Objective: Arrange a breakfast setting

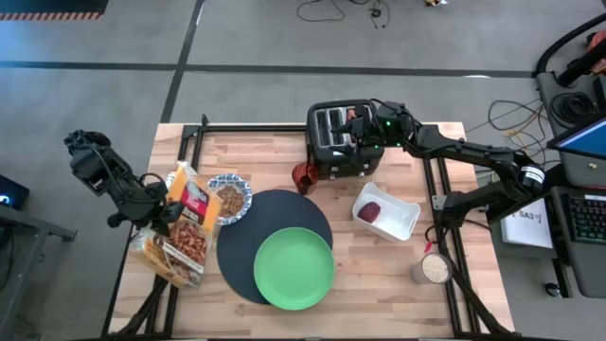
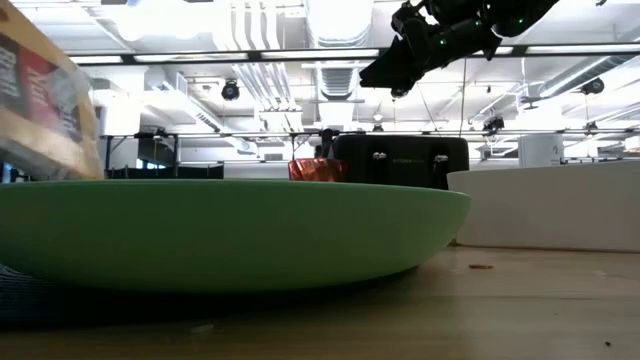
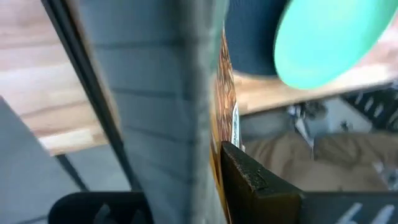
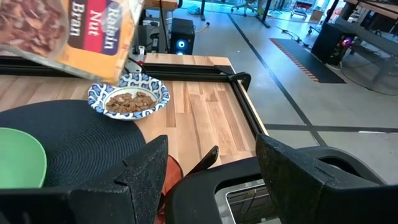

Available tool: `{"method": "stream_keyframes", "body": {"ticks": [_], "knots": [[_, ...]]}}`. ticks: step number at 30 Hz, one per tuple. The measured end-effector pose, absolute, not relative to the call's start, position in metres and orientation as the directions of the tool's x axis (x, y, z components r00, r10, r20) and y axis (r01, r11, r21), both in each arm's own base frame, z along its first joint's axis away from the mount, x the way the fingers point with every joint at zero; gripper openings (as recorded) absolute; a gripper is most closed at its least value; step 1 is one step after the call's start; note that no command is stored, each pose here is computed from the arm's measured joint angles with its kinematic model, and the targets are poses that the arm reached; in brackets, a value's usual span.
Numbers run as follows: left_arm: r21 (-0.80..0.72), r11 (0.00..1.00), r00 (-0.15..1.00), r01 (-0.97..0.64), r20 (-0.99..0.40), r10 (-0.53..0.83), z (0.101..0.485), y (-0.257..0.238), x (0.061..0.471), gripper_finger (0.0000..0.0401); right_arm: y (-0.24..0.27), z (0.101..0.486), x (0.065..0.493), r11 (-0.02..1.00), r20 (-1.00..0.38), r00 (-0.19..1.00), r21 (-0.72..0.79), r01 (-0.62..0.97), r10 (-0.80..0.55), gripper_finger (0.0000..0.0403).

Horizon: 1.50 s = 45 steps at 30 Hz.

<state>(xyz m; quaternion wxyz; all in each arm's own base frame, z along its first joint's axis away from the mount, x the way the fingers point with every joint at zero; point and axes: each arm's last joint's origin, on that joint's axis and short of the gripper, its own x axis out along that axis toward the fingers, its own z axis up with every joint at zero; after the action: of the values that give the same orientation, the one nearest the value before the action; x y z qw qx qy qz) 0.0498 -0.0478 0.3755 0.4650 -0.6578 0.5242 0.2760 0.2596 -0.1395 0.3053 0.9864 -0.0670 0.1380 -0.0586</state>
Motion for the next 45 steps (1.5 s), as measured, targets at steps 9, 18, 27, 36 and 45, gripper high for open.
{"method": "stream_keyframes", "body": {"ticks": [9, 18, 27, 36, 45], "knots": [[-0.35, -0.047, 0.335, -0.936, -0.838, -0.431, 0.377, -0.04, 0.043, 0.0, -0.139, 0.305, 0.26, 0.984, -0.264, 0.955, -0.15, 0.097, -0.134, 0.0233], [-0.341, -0.058, 0.333, -0.938, -0.844, -0.419, 0.376, -0.041, 0.044, 0.0, -0.14, 0.306, 0.26, 0.983, -0.262, 0.956, -0.159, 0.095, -0.135, 0.0233], [-0.322, -0.029, 0.305, -0.946, -0.861, -0.407, 0.368, -0.048, 0.053, 0.0, -0.14, 0.306, 0.26, 0.983, -0.262, 0.956, -0.159, 0.095, -0.135, 0.0233], [-0.39, -0.078, 0.388, -0.917, -0.831, -0.398, 0.371, -0.046, 0.054, 0.0, -0.14, 0.306, 0.26, 0.981, -0.261, 0.956, -0.171, 0.092, -0.135, 0.0233], [-0.382, -0.108, 0.394, -0.918, -0.849, -0.353, 0.365, -0.039, 0.051, 0.0, -0.14, 0.306, 0.26, 0.98, -0.26, 0.956, -0.177, 0.09, -0.135, 0.0233]]}}
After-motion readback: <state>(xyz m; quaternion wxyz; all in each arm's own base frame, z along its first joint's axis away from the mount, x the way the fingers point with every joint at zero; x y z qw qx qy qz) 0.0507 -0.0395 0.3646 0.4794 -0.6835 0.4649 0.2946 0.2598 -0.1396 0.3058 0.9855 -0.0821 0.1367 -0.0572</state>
